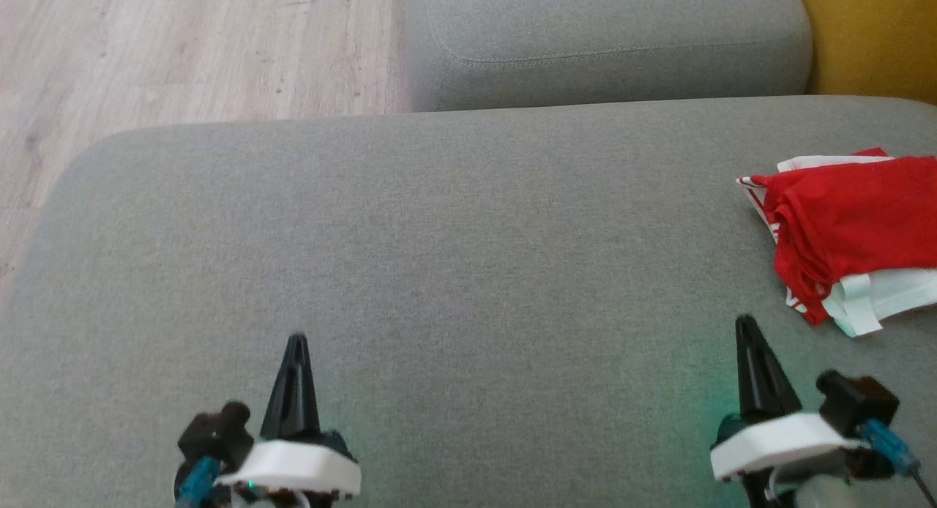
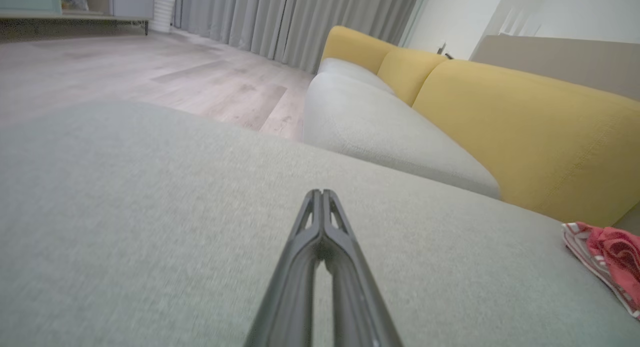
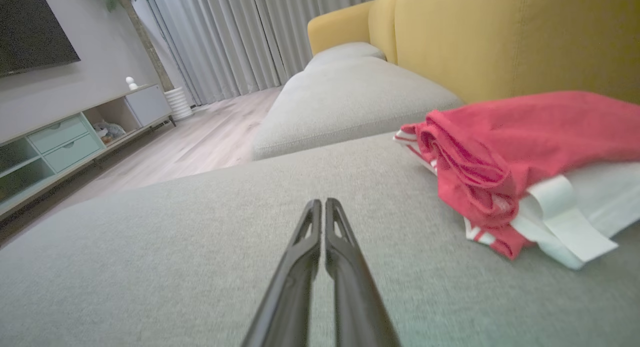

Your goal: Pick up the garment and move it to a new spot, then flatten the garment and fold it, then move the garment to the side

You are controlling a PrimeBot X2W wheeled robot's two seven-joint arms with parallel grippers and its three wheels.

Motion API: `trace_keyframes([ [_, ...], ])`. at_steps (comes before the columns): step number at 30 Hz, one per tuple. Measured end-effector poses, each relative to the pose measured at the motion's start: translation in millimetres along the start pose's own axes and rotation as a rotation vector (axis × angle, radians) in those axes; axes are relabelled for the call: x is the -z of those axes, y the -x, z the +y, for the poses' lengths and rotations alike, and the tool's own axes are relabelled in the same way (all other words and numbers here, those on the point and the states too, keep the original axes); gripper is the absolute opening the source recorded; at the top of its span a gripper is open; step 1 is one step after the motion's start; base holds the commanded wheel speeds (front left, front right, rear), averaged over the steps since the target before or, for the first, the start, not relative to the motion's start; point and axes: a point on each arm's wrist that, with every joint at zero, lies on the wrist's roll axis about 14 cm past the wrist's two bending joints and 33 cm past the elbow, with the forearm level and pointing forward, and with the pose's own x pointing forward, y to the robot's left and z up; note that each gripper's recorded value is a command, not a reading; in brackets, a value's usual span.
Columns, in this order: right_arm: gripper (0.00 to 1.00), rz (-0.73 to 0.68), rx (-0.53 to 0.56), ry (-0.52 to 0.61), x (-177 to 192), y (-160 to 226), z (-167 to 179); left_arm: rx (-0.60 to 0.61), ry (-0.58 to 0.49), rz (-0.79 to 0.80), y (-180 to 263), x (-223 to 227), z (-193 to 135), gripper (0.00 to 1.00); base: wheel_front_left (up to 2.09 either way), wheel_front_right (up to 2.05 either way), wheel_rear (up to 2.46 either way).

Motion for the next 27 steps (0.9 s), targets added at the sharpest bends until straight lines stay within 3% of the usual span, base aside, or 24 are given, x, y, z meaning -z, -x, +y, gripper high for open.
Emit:
trace_keyframes([
  [27, 0.00, 0.025, 0.100, -0.285, 6, 7, -21, -0.079, 0.258, 0.071, 3, 12, 20, 0.00, 0.00, 0.00, 0.00],
])
